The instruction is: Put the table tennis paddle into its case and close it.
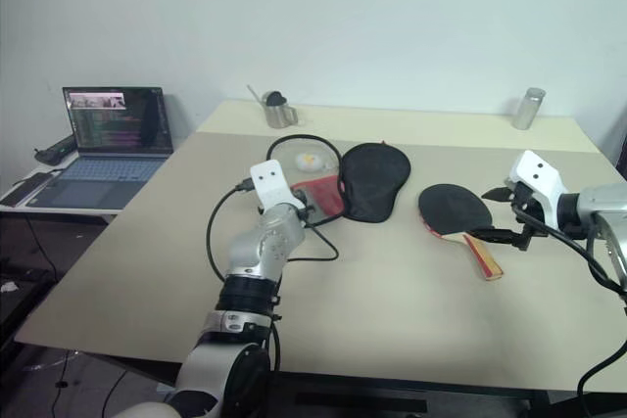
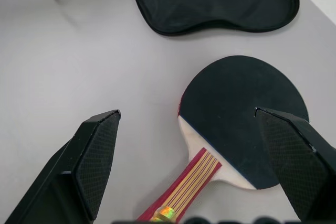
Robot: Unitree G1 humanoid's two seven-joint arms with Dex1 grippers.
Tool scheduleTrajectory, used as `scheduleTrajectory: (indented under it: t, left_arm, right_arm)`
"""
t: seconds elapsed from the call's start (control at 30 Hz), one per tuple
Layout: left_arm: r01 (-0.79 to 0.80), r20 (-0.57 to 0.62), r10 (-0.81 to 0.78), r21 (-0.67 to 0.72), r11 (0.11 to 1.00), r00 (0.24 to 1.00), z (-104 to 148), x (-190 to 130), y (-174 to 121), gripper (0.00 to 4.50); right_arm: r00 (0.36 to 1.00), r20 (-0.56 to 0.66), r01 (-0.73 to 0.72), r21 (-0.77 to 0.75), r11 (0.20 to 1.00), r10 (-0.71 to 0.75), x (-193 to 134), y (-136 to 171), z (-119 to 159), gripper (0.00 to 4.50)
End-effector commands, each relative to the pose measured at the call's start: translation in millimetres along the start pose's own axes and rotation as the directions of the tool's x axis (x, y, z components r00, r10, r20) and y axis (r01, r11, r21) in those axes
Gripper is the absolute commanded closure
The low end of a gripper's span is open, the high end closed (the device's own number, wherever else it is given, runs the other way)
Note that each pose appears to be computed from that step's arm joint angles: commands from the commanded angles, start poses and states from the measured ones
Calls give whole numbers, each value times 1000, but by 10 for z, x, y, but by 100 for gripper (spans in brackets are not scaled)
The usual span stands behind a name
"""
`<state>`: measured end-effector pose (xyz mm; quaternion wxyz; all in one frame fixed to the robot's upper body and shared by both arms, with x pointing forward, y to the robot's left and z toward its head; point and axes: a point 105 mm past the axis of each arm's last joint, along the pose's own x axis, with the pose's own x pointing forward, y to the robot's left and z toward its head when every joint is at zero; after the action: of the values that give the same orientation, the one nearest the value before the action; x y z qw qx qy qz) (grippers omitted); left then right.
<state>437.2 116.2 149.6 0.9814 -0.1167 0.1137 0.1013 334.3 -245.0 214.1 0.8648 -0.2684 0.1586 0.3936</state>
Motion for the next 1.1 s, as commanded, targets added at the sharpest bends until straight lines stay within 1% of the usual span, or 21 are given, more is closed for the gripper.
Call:
scheduleTrajectory:
  t: [0.03,0.1,0.17,0.27,0.4,0.5,0.57,0.67,0.73,0.8,0.9,0.97,1.03,1.1]
  left_arm:
    - [67,104,-72,50,997,992,249,-23,30,112]
    - [153,137,-173,144,978,975,325,-41,2,42]
    - [222,152,-260,228,948,953,370,-67,-5,42]
    - [306,126,-349,268,913,929,370,-91,-22,42]
    - [448,80,-509,371,814,857,440,-164,-320,42]
    - [462,26,-531,460,759,847,334,-151,-509,42]
    - [451,9,-525,499,740,851,262,-132,-617,42]
    - [436,-34,-493,521,734,869,109,-91,-758,42]
    - [457,-62,-502,520,721,863,6,-108,-877,42]
    - [456,-61,-503,526,718,862,-14,-117,-932,42]
    - [475,-54,-531,530,702,846,64,-145,-926,42]
    - [497,-53,-561,537,681,826,152,-181,-853,42]
    - [529,-68,-597,553,644,799,240,-227,-726,42]
    - [558,-97,-628,576,597,772,323,-280,-543,42]
  right_arm:
    - [999,25,28,-43,999,-27,-56,-52,110,0]
    - [999,24,29,-43,999,-28,-59,-56,109,0]
    - [999,23,32,-43,999,-31,-65,-64,106,0]
    - [999,19,36,-42,998,-36,-66,-71,92,0]
    - [1000,13,27,-43,999,-27,-37,-41,69,0]
    - [1000,14,26,-44,999,-26,-26,-43,75,0]
    - [1000,13,25,-45,999,-24,-18,-41,74,0]
    - [1000,13,23,-47,999,-23,-12,-39,76,0]
    - [1000,13,24,-47,999,-23,-12,-37,78,0]
    - [1000,15,26,-47,999,-25,-18,-36,84,0]
    - [997,10,77,-18,997,-77,-42,-108,54,0]
    - [988,6,154,41,987,-155,-10,-210,16,0]
    - [967,-3,252,156,955,-255,84,-320,-14,0]
    - [942,-59,332,284,899,-329,182,-365,-114,0]
